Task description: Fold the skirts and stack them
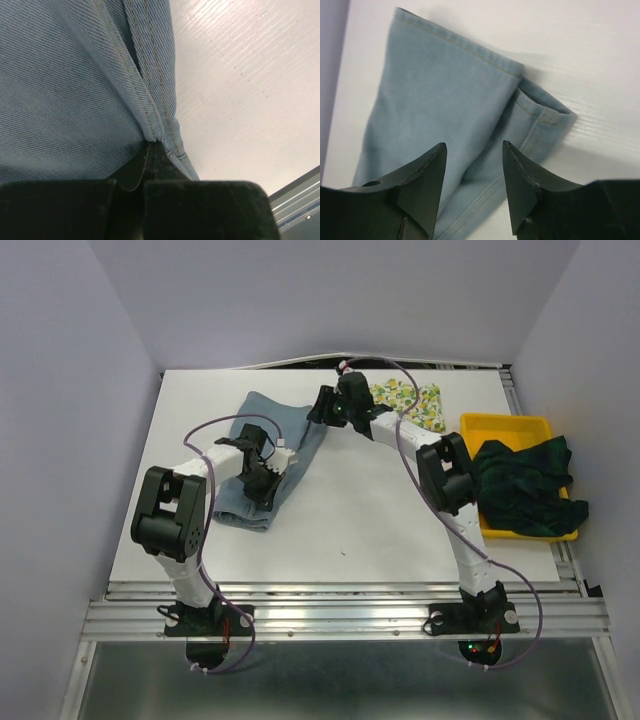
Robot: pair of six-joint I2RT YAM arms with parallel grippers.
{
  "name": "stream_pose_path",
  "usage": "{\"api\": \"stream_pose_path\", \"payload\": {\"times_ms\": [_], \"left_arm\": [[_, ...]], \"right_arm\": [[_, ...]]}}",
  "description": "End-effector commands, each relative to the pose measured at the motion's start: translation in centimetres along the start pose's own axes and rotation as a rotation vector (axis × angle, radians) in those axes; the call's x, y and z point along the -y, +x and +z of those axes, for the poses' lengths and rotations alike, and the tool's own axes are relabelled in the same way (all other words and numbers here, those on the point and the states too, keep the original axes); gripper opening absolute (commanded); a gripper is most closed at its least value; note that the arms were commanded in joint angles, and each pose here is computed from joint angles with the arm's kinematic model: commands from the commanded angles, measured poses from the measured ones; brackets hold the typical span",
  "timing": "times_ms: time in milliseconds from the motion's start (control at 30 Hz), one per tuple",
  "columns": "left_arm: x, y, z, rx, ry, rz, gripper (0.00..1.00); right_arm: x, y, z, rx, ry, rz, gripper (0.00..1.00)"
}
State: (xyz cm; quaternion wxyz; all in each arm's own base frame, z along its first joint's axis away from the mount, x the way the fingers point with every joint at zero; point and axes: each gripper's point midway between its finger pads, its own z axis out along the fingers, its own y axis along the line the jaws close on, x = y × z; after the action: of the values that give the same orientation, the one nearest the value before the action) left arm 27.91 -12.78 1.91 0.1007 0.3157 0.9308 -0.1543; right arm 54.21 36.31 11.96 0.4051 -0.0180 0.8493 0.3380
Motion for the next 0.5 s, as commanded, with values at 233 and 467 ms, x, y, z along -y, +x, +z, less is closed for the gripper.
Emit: {"api": "stream_pose_path", "payload": {"times_ms": [233,467], "left_arm": [[0.3,3.4,-0.3,-0.136,-0.019,0.003,0.00],[0.4,3.5,0.0,-0.141,-0.013,0.004,0.00]], "right_arm": [[0.5,-1.0,3.5,0.083,-0.004,0.022,0.50],[2.4,-2.2,3.4,0.140,0.102,-0.013,0.33]]}}
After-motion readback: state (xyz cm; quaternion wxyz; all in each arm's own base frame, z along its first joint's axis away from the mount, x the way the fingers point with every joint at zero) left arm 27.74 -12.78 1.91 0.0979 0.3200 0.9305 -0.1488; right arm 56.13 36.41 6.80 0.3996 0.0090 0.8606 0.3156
